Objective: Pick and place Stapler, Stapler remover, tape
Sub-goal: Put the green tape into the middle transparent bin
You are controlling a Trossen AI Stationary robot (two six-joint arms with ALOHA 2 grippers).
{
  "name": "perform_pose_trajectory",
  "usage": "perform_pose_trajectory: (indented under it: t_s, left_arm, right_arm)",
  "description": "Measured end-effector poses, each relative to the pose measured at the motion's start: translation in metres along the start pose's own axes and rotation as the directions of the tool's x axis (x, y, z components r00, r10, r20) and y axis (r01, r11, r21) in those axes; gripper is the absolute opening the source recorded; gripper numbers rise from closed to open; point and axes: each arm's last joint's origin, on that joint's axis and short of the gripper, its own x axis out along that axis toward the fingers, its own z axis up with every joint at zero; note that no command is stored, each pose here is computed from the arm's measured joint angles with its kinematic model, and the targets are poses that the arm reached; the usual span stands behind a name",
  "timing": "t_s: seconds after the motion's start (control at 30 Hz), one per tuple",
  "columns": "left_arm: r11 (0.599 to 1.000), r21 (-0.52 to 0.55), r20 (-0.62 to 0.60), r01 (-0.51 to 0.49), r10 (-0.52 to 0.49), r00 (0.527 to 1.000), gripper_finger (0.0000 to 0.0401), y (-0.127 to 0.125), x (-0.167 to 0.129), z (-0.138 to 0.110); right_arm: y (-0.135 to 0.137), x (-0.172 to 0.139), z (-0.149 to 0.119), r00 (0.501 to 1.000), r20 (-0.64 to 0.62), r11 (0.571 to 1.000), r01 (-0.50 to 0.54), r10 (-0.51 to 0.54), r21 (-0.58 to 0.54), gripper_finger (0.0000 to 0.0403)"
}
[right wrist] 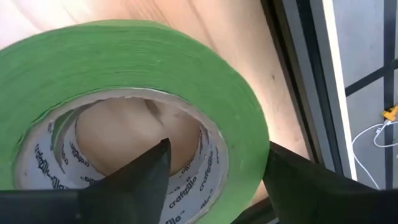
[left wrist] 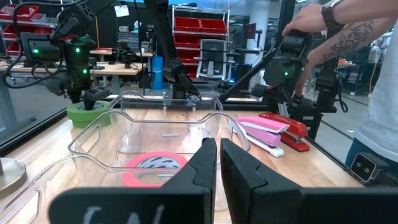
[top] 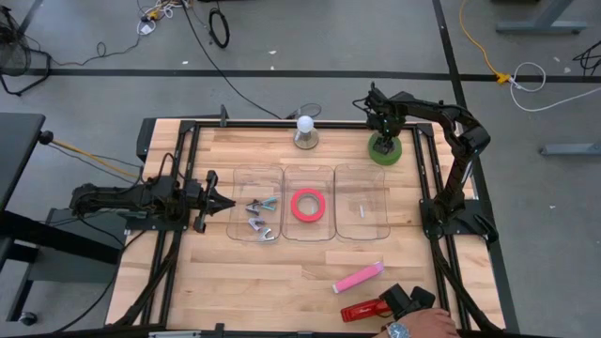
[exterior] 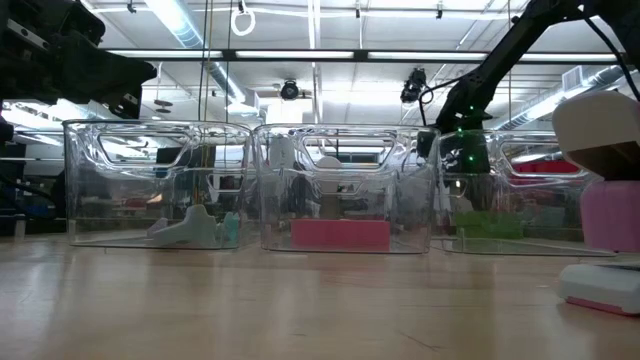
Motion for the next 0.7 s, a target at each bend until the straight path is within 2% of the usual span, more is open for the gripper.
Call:
perform_pose_trajectory:
  t_s: [0.3,0.7]
  left_arm:
    - [1.0,0.0,0.0,0.0,0.0,1.0,0.0025,0.0,0.0,0.0]
    - [1.0,0.0,0.0,0.0,0.0,1.0,0.0025,0.0,0.0,0.0]
  right_arm:
    - [-0.0003,0.0,-0.0003,1.0,-0.008,1.0,0.013,-0.013,0.024,0.0196]
    - [-0.0004,-0.0001,-0.001,1.0,-0.019,1.0,0.023,-0.023,0.02,0.0171]
